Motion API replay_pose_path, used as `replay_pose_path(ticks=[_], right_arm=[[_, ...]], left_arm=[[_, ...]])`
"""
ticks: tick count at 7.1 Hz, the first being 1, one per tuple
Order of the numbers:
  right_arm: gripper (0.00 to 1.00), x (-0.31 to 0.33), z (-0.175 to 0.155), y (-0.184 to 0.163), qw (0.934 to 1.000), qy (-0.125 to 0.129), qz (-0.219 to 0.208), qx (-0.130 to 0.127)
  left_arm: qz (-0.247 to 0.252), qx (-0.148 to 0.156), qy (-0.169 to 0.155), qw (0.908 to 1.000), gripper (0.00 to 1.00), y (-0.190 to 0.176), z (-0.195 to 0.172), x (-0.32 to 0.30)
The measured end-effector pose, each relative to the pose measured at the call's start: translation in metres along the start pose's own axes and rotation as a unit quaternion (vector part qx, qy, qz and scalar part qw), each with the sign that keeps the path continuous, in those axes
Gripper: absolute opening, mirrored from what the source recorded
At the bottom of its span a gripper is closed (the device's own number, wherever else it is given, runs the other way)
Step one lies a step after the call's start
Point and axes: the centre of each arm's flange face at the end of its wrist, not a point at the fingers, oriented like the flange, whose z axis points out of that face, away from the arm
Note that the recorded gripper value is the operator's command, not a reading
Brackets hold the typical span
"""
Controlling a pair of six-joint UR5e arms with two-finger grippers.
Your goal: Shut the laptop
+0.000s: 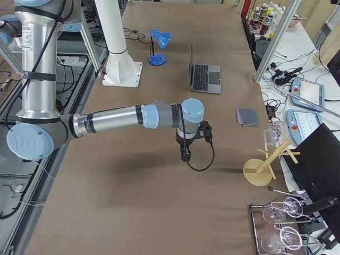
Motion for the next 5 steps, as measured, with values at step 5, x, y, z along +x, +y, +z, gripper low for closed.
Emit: replay_pose_path(ticks=[5], right_arm=[[1.00,0.0005,0.0010,0.0035,1.0000,-0.001,0.003,-0.001]], left_arm=[[-0.002,0.010,-0.006,0.9999,0.98,-0.0042,-0.0027,0.0021]])
